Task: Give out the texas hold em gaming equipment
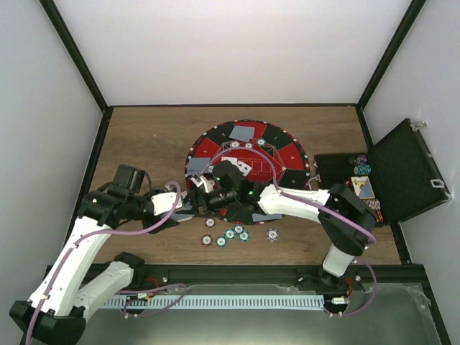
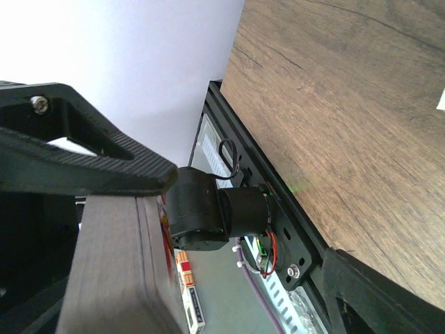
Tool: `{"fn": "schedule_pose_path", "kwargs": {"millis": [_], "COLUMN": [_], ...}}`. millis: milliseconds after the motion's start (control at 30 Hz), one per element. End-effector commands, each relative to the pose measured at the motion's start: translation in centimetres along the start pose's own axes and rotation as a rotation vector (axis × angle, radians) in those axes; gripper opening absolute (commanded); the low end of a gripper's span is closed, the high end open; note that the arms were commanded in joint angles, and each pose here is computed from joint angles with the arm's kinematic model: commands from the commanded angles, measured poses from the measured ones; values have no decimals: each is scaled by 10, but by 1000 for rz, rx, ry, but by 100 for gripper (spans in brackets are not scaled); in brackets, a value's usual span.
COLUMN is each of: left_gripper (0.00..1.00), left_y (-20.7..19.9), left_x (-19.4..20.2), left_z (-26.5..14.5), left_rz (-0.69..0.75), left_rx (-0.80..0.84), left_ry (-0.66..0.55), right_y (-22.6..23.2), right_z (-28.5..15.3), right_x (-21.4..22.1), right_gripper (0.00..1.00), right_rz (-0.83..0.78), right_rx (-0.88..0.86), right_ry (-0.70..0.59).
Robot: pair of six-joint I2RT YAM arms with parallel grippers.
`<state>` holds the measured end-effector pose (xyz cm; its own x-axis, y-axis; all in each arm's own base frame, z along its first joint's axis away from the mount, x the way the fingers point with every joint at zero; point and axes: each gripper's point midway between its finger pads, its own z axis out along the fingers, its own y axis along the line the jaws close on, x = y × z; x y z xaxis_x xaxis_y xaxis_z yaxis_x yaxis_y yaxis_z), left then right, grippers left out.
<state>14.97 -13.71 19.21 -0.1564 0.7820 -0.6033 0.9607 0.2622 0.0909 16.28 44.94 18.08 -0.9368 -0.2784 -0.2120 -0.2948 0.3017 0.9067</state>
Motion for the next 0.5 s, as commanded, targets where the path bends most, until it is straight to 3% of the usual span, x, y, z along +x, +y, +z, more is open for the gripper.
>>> {"fn": "schedule_pose_path", "kwargs": {"millis": [0, 300, 467], "left_gripper": [10, 10, 10], "left_y": [3, 4, 4], "left_x": [-13, -14, -12], "left_z": [-9, -9, -7], "left_rz": [34, 34, 29], "left_rx": [-24, -29, -27], "left_ry": [-50, -51, -46], "right_y": [-21, -19, -3], "right_z": [-14, -30, -36], "right_x": [6, 6, 3], "right_gripper": [76, 66, 50], "right_rz": [36, 23, -1], "right_rx": [35, 45, 13], "right_ry": [-12, -41, -55]}}
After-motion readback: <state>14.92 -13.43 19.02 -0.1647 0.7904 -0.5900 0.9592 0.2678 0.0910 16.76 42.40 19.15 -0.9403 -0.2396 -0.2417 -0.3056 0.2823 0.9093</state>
